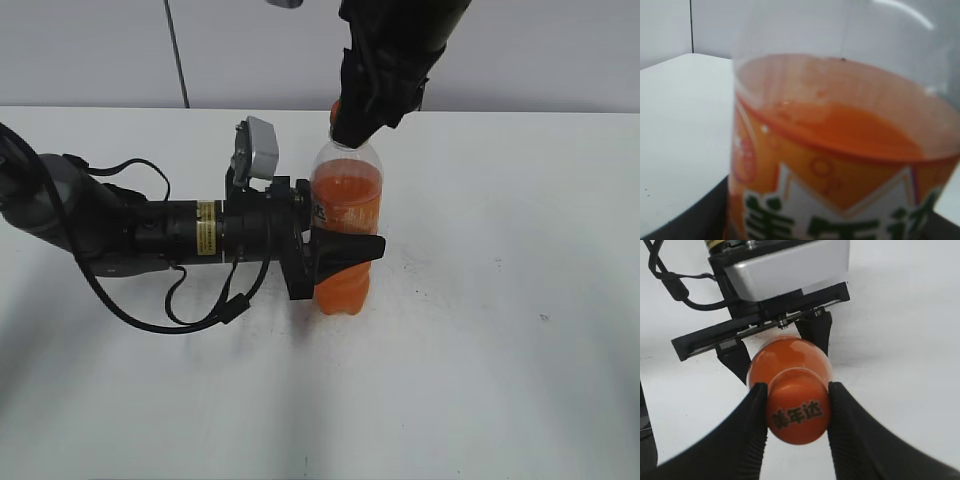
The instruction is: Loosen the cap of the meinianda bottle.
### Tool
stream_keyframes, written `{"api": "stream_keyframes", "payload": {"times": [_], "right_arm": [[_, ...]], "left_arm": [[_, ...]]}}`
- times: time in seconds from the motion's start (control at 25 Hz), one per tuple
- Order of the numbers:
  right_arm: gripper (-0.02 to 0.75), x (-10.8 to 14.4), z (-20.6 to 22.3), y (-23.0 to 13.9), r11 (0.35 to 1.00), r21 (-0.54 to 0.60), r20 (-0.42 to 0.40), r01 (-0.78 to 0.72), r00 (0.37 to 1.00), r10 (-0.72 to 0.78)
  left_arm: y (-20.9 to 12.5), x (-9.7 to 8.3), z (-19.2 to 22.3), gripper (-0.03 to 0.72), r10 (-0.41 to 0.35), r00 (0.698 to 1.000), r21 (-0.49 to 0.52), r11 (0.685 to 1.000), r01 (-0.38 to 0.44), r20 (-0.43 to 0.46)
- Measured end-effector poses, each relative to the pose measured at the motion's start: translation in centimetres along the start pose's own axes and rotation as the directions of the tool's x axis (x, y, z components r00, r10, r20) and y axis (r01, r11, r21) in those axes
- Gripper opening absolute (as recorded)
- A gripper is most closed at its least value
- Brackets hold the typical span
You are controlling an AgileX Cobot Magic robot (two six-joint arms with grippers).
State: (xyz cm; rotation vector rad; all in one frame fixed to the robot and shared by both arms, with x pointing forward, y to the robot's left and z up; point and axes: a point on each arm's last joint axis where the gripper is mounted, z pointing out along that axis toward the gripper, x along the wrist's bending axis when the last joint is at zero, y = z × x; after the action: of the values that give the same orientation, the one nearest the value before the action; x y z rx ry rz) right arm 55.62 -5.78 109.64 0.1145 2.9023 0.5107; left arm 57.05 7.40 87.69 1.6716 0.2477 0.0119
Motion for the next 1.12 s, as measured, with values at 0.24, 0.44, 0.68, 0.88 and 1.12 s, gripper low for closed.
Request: {"api": "stream_keyframes", "payload": {"times": [0.24,0.44,0.68,0.88,1.12], "right_arm": [[0.272,0.3,-1.0,0.0,1.0,-0.013,0.004,0.024,1.0,-0.024],[0.272,1.0,-3.4,0.3,0.997,-0.076,0.025,0.023,0.999,-0.021],[0.272,1.3,-5.0,0.1,0.967,-0.091,0.047,-0.239,0.969,0.244],[0.272,-0.1,-6.0,-1.8,0.833,-0.076,0.165,-0.548,0.817,0.552],[0.272,-3.0,-4.7,-8.3,0.613,-0.027,0.222,-0.79,0.593,0.774]], "left_arm": [[0.0,-0.1,0.0,0.426,0.006,1.0,0.003,1.0,-0.006,0.011],[0.0,-0.1,0.0,0.426,0.006,1.0,0.003,1.0,-0.006,0.011],[0.0,-0.1,0.0,0.426,0.006,1.0,0.003,1.0,-0.006,0.011],[0.0,-0.1,0.0,0.426,0.007,1.0,0.003,1.0,-0.007,0.011],[0.0,-0.1,0.0,0.426,0.007,1.0,0.005,1.0,-0.007,0.013]]}}
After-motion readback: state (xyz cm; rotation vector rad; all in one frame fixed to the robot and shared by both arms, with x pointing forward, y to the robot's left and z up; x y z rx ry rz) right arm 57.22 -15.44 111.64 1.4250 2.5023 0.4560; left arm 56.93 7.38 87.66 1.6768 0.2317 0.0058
